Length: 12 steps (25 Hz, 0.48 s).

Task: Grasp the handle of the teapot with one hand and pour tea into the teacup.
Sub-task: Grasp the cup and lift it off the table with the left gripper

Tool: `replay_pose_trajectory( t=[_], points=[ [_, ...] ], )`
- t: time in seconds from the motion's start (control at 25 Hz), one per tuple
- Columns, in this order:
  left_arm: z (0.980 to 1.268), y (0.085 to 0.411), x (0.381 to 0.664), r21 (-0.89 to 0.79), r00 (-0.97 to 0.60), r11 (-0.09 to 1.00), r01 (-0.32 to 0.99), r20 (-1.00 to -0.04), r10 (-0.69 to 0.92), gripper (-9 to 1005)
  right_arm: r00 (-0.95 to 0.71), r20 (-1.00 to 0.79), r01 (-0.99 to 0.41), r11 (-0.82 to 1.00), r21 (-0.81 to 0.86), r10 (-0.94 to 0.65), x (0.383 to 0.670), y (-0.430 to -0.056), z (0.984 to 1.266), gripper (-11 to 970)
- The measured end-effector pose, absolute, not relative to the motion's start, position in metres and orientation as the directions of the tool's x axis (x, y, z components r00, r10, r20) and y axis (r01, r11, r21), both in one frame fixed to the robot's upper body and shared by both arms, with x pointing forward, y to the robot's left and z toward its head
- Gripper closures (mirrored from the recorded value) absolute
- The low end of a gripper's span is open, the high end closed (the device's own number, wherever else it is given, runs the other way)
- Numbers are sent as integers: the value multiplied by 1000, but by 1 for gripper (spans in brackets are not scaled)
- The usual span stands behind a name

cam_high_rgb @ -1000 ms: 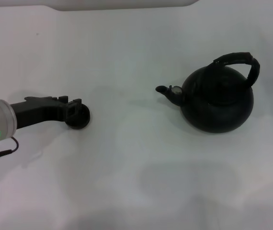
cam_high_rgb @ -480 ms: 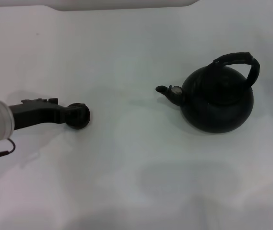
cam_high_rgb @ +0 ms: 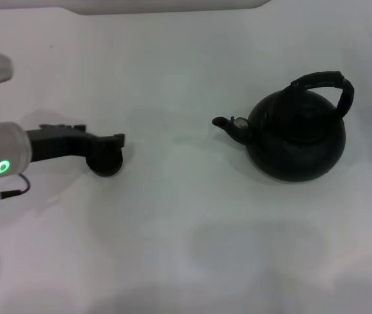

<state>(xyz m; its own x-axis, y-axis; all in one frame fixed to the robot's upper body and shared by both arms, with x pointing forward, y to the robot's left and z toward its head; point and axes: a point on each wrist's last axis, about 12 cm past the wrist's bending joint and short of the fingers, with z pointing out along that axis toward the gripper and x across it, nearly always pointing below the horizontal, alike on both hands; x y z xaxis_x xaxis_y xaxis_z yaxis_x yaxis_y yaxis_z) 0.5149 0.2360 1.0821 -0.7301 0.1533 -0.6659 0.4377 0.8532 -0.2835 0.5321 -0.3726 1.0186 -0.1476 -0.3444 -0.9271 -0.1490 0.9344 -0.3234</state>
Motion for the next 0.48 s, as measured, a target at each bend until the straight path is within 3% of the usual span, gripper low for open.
replay_pose_trajectory(
  t=[0.48],
  points=[
    [1084,217,530,-322,-761,824,466,-622,187,109,-150,-924,-133,933,-334,-352,528,-378,1018,87]
  ],
)
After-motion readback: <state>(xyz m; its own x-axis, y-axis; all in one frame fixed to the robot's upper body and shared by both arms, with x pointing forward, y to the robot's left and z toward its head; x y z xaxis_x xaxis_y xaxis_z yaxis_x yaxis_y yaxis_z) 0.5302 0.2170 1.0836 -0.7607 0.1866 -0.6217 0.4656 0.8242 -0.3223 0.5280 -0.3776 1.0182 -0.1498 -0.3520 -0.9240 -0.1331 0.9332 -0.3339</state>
